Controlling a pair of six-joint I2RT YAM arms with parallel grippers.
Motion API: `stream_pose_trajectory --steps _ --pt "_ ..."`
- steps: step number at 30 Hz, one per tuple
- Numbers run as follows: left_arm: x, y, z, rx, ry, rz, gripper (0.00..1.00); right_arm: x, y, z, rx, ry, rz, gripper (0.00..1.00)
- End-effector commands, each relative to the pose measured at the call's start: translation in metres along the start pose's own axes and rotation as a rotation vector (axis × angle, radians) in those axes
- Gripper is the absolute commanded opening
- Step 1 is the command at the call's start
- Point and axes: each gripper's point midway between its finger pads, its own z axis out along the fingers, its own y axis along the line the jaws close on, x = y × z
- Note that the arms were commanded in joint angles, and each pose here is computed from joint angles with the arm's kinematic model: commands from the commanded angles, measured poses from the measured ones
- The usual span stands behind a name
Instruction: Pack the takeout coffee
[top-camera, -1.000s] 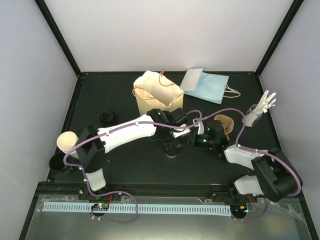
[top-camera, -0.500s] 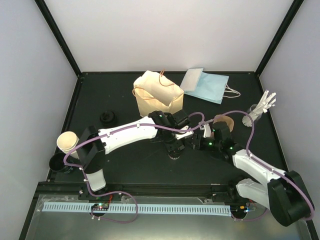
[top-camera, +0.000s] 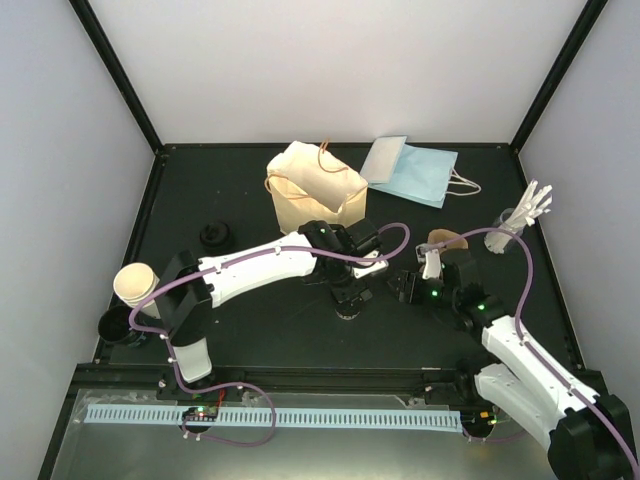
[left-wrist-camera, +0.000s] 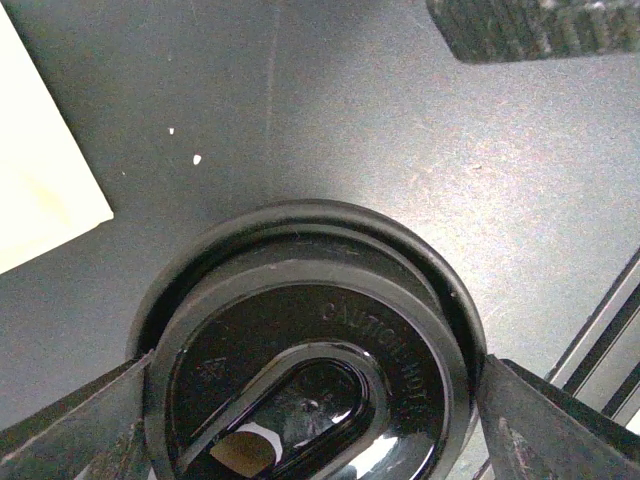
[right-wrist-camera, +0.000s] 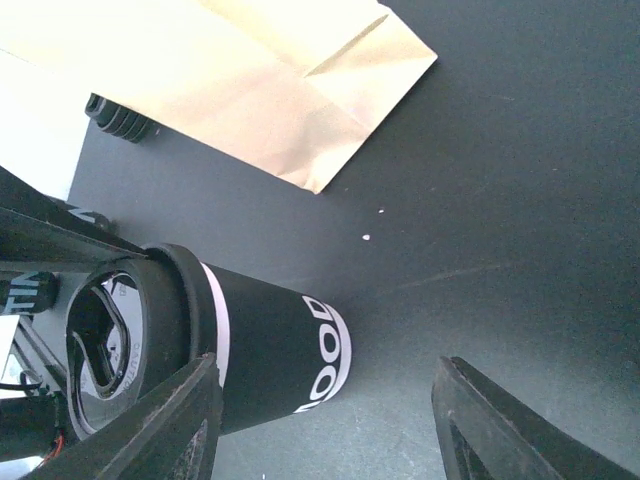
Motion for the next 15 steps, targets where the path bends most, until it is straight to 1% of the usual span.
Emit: stream_pose_trajectory --steps 1,6,15 --pt "0.025 -0.012 0.019 0.055 0.138 -0.023 0.89 -0.011 -0.001 -0.009 0.049 -0.031 -0.031 0.61" --pt "0.022 -0.010 0.012 0.038 0.128 -0.024 0.97 -0.016 0.002 -0.014 0.053 -0.052 -0.044 0.62" --pt "0.011 -0.011 -0.008 0.036 0.077 -0.034 0.99 -0.022 0.008 -0.021 0.065 -0.056 -0.076 0.65"
